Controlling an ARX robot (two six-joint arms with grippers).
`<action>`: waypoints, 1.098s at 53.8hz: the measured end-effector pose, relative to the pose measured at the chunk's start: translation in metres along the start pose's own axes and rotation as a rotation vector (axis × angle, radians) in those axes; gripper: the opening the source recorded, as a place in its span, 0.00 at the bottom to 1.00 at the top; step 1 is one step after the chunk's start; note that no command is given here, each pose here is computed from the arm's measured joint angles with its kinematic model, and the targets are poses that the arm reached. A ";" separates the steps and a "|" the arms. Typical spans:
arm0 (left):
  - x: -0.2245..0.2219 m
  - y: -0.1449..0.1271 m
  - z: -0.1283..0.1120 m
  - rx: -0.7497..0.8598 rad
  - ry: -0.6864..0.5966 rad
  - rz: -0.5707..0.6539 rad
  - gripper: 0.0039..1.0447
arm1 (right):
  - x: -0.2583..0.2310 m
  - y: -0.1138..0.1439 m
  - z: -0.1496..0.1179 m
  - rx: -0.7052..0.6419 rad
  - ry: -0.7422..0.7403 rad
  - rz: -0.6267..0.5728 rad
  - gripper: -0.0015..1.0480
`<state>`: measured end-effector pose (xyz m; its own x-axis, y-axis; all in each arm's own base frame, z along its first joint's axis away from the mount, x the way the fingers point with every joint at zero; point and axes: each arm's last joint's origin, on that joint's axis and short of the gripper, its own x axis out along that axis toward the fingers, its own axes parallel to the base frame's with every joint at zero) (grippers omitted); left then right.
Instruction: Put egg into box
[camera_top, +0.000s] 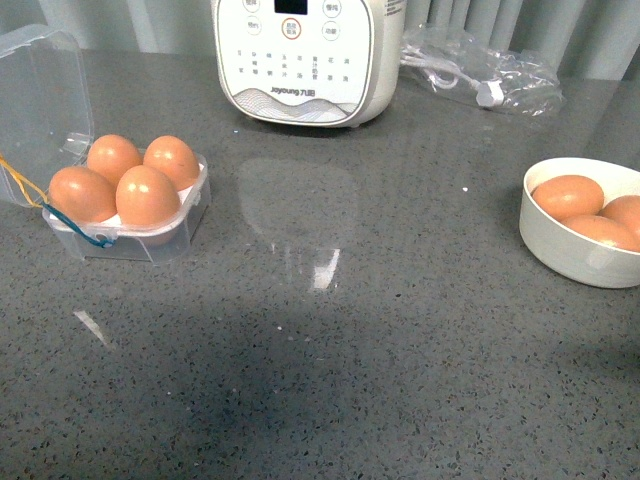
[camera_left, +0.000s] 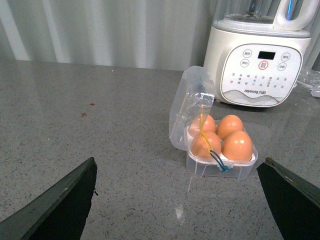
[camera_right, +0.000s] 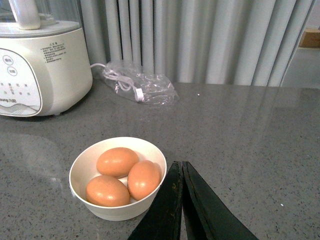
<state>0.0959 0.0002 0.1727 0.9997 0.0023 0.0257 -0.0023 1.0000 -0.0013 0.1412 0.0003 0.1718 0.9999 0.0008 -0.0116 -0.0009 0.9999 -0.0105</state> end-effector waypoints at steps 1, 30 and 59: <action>0.000 0.000 0.000 0.000 0.000 0.000 0.94 | -0.001 0.000 -0.002 0.000 -0.008 0.000 0.03; 0.000 0.000 0.000 0.000 0.000 0.000 0.94 | -0.020 0.000 -0.004 0.000 -0.017 0.001 0.03; 0.000 0.000 0.000 0.000 0.000 0.000 0.94 | -0.031 0.000 -0.004 0.000 -0.019 0.001 0.03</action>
<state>0.0959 0.0002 0.1727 0.9997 0.0023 0.0257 -0.0023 1.0000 -0.0013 0.1099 0.0002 0.1679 1.0000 0.0015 0.0074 -0.0014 0.9999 -0.0105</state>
